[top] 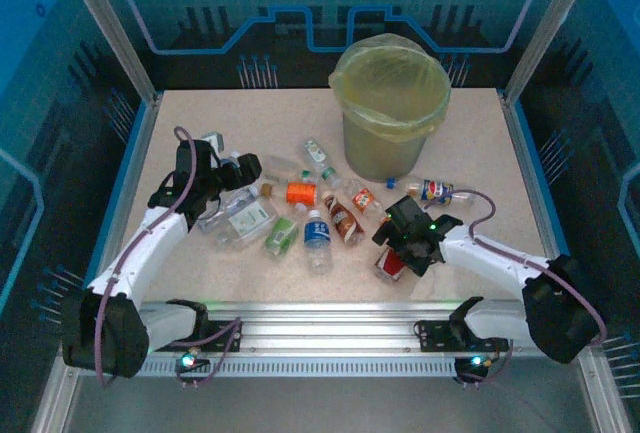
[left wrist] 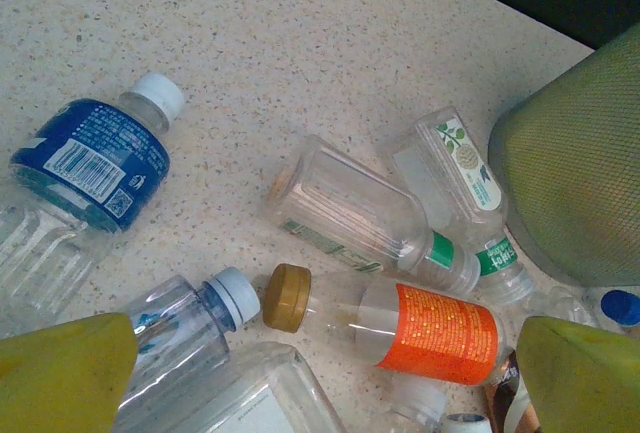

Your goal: Put the plastic bottles in the bin

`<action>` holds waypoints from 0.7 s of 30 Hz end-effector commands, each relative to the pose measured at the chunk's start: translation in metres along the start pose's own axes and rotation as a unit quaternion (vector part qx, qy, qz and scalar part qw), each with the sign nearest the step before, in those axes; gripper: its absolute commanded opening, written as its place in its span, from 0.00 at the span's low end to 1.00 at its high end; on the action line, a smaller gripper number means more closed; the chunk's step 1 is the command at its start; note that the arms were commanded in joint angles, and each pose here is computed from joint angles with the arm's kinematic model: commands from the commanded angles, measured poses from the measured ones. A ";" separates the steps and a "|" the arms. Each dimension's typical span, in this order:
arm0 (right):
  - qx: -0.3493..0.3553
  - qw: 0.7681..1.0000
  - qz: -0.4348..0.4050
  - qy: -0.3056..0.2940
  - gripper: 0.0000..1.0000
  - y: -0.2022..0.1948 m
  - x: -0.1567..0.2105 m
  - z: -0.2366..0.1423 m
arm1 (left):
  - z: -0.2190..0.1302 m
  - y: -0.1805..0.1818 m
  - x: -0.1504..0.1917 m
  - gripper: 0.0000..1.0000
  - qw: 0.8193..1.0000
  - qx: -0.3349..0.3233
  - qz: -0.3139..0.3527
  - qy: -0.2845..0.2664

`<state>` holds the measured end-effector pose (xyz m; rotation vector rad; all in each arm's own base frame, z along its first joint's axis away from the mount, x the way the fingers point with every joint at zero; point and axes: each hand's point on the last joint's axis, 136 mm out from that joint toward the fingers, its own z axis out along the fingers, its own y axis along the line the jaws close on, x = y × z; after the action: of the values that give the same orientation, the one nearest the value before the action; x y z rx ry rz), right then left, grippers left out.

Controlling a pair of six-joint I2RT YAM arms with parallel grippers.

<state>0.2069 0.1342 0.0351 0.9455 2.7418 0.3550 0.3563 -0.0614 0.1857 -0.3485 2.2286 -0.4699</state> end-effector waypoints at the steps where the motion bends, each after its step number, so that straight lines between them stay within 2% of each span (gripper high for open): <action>1: 0.030 1.000 -0.005 -0.005 0.96 -0.013 -0.005 0.005 | -0.006 -0.003 -0.005 0.99 1.000 0.010 -0.004 -0.012; 9: 0.054 0.998 -0.017 0.005 0.91 -0.016 -0.005 0.017 | -0.009 -0.006 -0.009 0.99 1.000 0.014 -0.004 -0.018; 19: 0.077 0.996 -0.047 -0.004 0.64 -0.018 -0.012 0.008 | -0.013 -0.005 -0.011 0.99 1.000 0.012 -0.003 -0.028; 21: 0.079 0.995 -0.055 -0.014 0.62 -0.017 -0.016 0.002 | -0.014 -0.005 -0.012 0.99 0.999 0.012 -0.003 -0.031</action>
<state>0.2024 0.1201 0.0195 0.8575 2.8448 0.1623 0.3540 -0.0611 0.1961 -0.3413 2.1986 -0.4751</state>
